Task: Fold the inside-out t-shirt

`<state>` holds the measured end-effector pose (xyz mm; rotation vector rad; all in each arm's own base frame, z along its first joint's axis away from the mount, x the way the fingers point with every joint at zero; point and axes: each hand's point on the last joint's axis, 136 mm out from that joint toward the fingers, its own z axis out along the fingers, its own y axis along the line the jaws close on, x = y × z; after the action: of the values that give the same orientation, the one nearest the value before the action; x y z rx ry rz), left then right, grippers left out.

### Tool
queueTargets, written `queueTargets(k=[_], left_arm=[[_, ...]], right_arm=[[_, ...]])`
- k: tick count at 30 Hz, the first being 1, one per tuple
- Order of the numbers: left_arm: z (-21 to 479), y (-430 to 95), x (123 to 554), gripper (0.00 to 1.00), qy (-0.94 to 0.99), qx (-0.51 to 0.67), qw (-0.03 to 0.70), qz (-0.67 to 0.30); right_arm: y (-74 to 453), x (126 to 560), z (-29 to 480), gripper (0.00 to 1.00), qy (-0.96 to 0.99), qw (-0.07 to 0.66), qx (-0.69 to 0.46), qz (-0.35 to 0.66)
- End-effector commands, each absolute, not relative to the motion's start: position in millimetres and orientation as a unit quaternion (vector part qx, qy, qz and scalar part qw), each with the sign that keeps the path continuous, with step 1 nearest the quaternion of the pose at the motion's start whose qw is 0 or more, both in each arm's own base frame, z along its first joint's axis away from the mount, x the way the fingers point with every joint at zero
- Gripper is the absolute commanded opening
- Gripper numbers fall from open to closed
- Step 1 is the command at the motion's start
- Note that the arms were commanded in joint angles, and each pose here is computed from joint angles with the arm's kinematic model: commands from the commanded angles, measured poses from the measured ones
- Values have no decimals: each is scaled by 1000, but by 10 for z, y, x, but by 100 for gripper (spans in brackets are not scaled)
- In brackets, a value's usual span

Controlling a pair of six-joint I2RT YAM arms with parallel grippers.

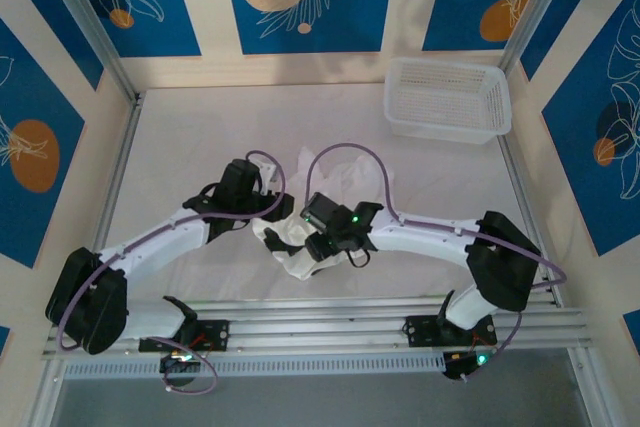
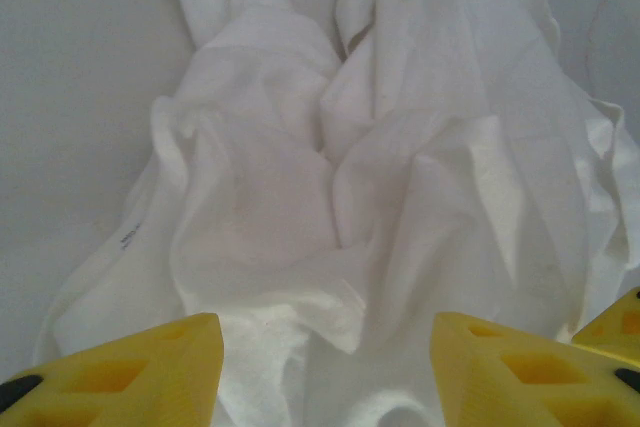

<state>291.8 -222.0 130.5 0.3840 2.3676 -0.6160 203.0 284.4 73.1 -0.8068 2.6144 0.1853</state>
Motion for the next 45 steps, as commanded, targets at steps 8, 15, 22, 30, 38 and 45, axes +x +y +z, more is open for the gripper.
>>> queueTargets(k=[8,15,22,30,38,45], left_arm=[[1412,-2023,2953,57,900,102,362,-222],[1488,-1984,2809,57,898,104,358,-234],[1999,-2365,2394,58,841,161,382,-348],[1051,-3058,1772,70,900,261,254,-240],[373,-3082,1872,35,922,301,225,-98],[1651,-2469,2471,0,898,232,356,-117]], right_arm=[[2852,2353,665,36,919,263,-289,-52],[2936,2351,1136,0,918,291,-269,15],[2678,2654,1994,0,909,318,-123,239],[2145,3122,2533,0,863,375,4,338],[2104,3049,2539,0,863,368,4,347],[1793,3020,2974,0,838,420,26,347]])
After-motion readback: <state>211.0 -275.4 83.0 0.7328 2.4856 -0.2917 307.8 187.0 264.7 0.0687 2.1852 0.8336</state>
